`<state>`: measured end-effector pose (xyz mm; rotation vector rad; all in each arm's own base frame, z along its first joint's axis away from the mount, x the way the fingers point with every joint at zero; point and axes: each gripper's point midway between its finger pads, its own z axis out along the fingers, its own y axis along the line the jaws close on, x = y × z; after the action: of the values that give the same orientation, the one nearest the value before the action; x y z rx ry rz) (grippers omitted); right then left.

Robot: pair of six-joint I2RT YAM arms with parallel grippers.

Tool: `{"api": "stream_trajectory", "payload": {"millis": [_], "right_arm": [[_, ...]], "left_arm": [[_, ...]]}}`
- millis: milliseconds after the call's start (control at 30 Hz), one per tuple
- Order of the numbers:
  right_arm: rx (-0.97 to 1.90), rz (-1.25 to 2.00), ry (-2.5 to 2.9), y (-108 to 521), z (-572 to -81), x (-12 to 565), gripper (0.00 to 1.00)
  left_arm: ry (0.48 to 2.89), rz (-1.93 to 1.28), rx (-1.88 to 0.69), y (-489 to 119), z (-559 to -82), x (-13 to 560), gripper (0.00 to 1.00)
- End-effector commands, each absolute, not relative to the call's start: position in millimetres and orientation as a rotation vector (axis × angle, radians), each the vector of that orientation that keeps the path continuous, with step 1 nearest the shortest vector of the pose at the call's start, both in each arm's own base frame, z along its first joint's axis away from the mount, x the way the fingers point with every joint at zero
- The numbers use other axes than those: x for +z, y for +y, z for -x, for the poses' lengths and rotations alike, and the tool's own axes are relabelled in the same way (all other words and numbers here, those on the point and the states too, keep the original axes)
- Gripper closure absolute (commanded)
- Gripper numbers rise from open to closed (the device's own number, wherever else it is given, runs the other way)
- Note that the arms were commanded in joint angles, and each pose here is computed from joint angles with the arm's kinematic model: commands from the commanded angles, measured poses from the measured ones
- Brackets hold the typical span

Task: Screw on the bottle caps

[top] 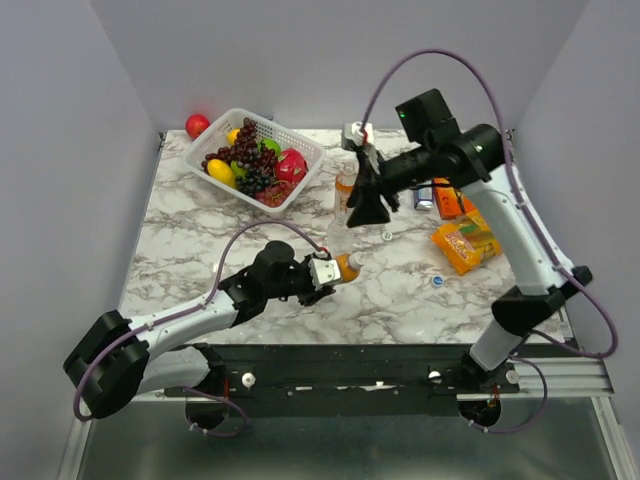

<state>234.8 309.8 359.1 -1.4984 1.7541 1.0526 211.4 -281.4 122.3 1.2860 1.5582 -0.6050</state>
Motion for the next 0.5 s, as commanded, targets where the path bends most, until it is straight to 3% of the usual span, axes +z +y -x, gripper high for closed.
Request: {"api": "stream_trajectory", "payload": {"millis": [0, 100, 200, 467], "right_arm": [[0.947, 1.884, 1.469, 256.0, -164.8, 328.7, 0.42], [0.678, 2.098, 1.199, 238.7, -158.8, 303.6, 0.41], [0.508, 2.118, 1.031, 235.0, -157.8, 293.6, 0.39], [0.530, 2.218, 0.949, 247.5, -148.7, 280.9, 0.40]], "left_arm": [[1.511, -1.467, -0.922, -298.3, -159.1, 114.9, 1.00], [1.523, -1.499, -0.981, -301.2, -156.3, 114.0, 1.00], [1.514, -1.512, -0.995, -303.2, -157.2, 114.0, 1.00], [1.469, -1.544, -0.974, -306.1, -160.9, 117.4, 1.00]]}}
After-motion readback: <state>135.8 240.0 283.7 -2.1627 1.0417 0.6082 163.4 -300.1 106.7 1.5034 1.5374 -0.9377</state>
